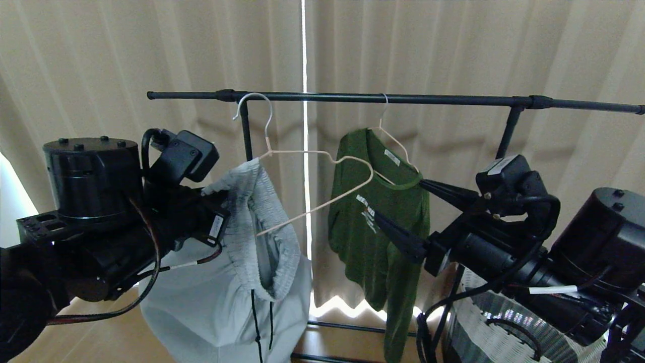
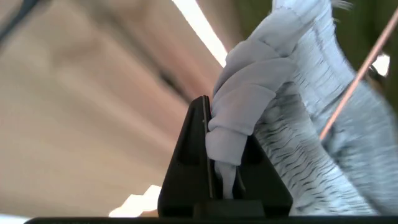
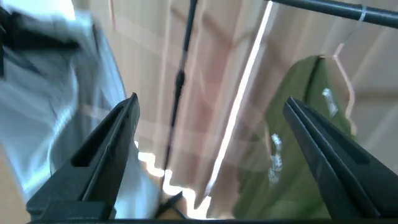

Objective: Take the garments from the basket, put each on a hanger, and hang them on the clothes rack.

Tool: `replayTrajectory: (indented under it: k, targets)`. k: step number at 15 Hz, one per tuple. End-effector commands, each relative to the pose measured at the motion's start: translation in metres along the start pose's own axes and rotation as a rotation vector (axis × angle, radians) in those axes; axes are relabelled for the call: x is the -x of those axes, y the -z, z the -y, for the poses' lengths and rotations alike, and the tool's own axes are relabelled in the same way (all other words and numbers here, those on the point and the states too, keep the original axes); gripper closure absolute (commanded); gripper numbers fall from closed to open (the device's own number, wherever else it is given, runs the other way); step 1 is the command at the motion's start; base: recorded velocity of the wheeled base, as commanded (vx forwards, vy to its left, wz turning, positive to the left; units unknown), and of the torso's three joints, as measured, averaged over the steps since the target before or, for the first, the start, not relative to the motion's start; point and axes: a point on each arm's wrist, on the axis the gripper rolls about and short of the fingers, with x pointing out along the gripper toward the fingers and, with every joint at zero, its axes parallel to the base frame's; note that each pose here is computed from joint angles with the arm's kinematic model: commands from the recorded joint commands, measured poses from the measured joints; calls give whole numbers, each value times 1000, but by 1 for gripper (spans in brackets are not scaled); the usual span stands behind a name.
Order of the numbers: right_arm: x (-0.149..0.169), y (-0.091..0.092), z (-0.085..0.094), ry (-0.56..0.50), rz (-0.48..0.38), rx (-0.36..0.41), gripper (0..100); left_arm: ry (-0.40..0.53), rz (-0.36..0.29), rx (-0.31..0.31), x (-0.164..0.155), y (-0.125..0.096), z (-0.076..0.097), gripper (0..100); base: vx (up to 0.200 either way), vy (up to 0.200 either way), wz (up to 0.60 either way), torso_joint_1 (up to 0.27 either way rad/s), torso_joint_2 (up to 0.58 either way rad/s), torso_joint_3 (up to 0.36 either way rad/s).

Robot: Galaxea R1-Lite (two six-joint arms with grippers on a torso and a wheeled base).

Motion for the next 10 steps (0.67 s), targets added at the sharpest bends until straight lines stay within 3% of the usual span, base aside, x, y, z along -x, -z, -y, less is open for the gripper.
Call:
replayTrajectory:
  k: [1,3,5,7,10]
  targets:
    - [3,9,-1,-10,-39,2,0,29,35,77,7,-8,10,100,0,0,0,0,0,0]
    - [2,19,-3,-20,-78,1,0,81,97,154,16,-18,20,100,0,0,0,0,0,0]
    - [-2,27,-6,-29,-103,-13,0,103,165,184,18,-27,26,100,0,0,0,0,0,0]
    - [-4,25,-21,-81,-96,-61,0,136,232,202,19,-33,26,100,0,0,0,0,0,0]
    - [-10,28,-34,-122,-104,-83,0,202,258,196,24,-36,33,100,0,0,0,0,0,0]
